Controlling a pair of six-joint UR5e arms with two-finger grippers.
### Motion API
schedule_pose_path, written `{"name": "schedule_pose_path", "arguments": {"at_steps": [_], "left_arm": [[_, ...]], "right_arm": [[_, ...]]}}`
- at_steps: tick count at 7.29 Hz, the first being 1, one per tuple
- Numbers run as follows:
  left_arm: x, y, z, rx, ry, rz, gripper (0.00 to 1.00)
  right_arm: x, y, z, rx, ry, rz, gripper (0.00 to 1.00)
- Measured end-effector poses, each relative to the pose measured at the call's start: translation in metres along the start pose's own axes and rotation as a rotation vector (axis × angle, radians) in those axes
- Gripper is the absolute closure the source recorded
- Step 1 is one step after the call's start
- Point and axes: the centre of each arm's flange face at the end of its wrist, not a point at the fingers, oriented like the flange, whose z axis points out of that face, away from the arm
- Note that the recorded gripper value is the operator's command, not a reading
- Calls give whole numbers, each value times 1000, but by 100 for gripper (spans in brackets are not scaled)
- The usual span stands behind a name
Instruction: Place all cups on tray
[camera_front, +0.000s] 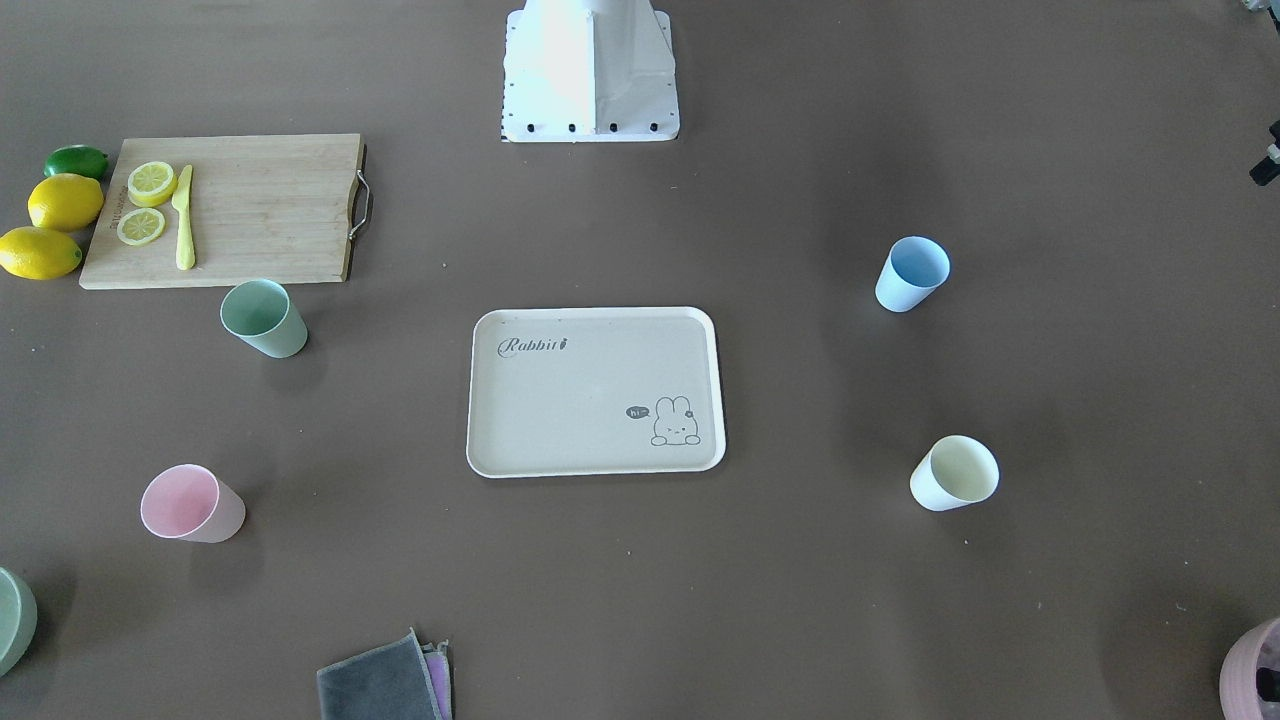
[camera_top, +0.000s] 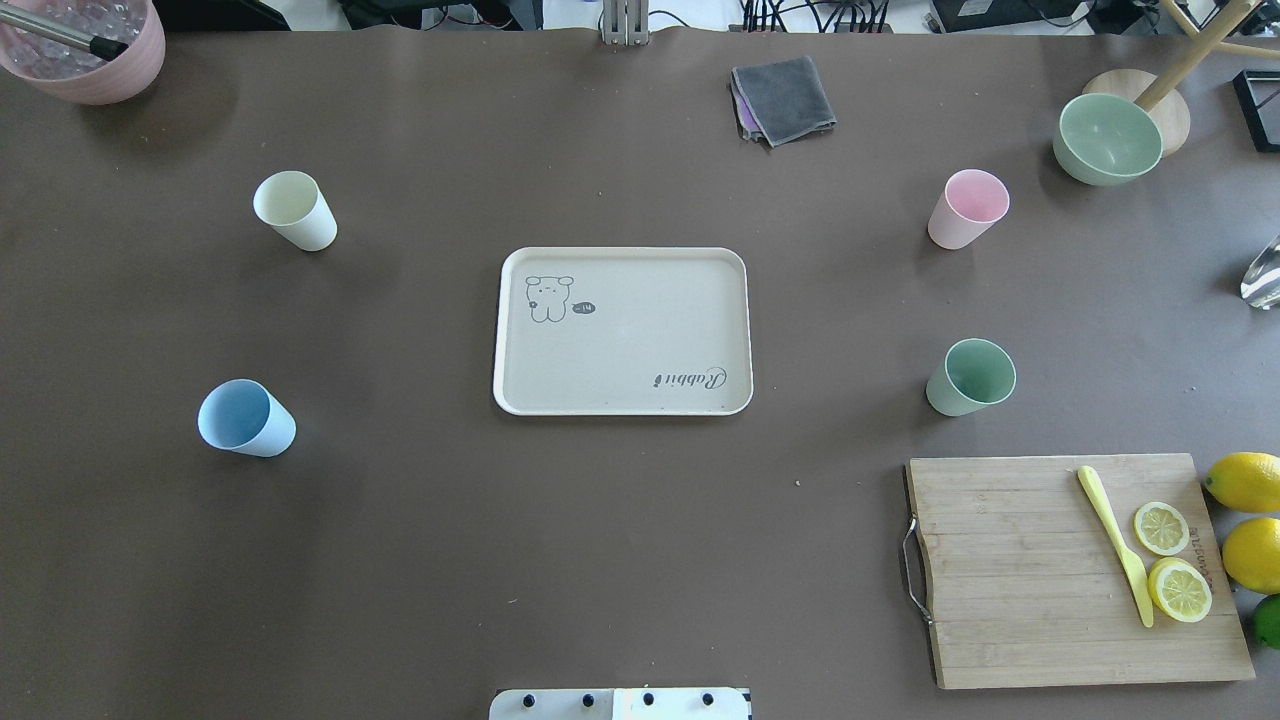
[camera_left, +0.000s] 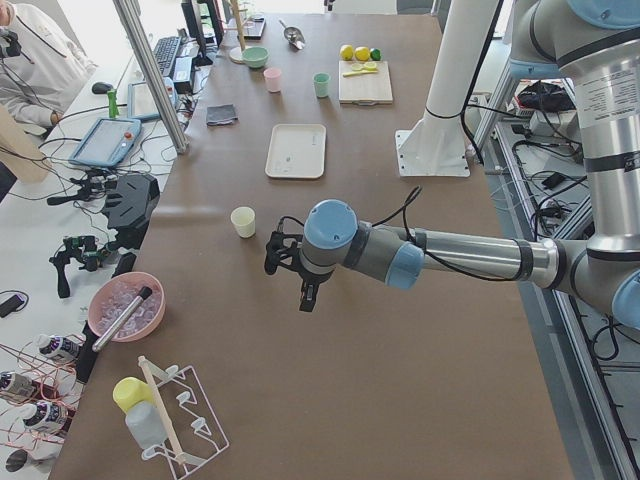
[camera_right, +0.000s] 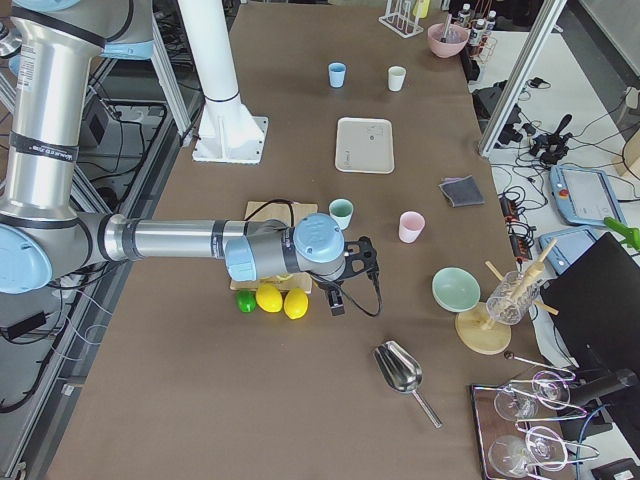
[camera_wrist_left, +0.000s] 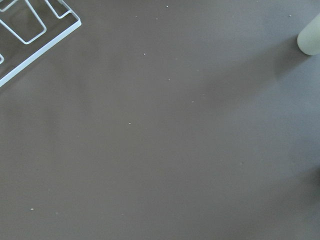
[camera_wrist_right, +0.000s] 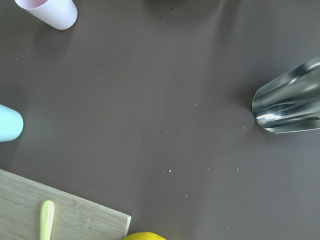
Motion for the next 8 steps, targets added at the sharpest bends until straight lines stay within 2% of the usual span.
{"name": "schedule_pose_path", "arguments": {"at_steps": [1,5,8], "left_arm": [[29,-7,15,-1,10,-31,3],[158,-21,97,-20,-2,-104,11],[225,-6,155,-43,-27,-79,15]], "right_arm": [[-25,-12,6,-3,-14,28,0],[-124,-75,63,-29,13,104,0],[-163,-88,101,-57,48,73,1]]}}
